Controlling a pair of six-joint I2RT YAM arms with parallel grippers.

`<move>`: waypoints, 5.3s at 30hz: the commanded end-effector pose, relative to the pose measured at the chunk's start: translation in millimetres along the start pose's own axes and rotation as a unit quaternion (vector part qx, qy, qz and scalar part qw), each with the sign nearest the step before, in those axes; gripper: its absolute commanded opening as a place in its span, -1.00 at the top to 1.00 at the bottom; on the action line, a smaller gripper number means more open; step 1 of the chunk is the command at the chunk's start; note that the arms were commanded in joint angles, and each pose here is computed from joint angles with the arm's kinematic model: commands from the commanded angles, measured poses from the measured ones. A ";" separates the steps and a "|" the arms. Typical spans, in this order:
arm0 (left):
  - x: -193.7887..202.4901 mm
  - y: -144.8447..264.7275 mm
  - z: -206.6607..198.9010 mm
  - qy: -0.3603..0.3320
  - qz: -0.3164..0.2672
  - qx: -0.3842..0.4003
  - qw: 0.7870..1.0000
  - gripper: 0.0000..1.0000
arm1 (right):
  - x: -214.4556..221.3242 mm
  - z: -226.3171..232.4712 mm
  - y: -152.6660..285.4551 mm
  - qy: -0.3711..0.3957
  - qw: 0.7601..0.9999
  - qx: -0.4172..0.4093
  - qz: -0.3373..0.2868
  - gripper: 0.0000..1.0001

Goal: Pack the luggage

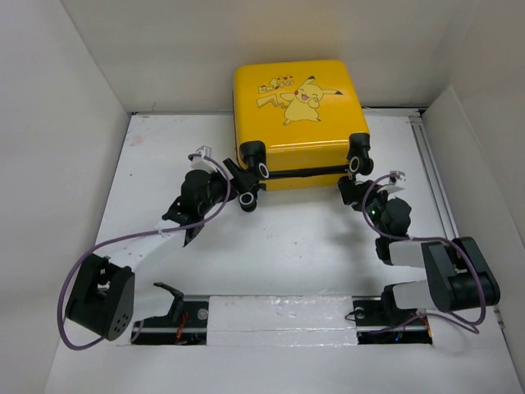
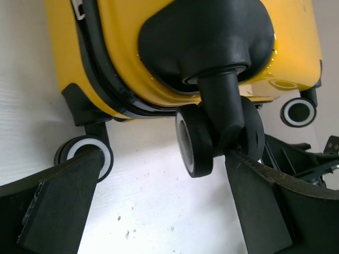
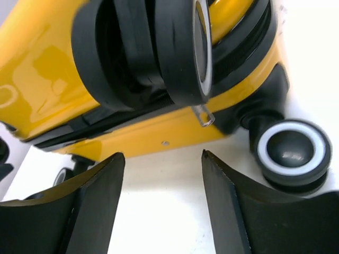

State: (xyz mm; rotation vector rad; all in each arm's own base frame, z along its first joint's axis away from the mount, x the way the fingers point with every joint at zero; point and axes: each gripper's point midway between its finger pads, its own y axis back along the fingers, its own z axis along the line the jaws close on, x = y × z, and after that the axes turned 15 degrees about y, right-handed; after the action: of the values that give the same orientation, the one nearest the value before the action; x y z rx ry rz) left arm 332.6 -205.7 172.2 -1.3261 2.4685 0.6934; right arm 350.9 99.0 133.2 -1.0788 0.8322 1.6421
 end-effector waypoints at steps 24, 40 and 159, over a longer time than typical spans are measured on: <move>-5.4 -12.8 -66.5 -0.008 0.012 0.132 0.991 -0.46 | -58.4 0.4 -42.3 0.043 0.984 -0.090 -0.150 -0.02; -5.0 -5.4 -77.4 -0.015 0.013 0.148 0.989 -0.40 | -83.6 -9.3 -13.1 0.050 0.978 -0.074 -0.191 -0.27; 1.0 -6.8 -105.8 -0.017 0.034 0.197 0.980 1.00 | -68.4 16.3 -87.2 0.141 0.987 -0.023 -0.072 0.76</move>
State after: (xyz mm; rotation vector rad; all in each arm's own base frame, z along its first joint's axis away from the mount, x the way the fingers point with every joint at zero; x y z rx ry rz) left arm 333.1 -266.0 201.3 -1.0677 2.6073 0.4226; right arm 423.6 89.1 125.6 -1.1503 1.1400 1.5335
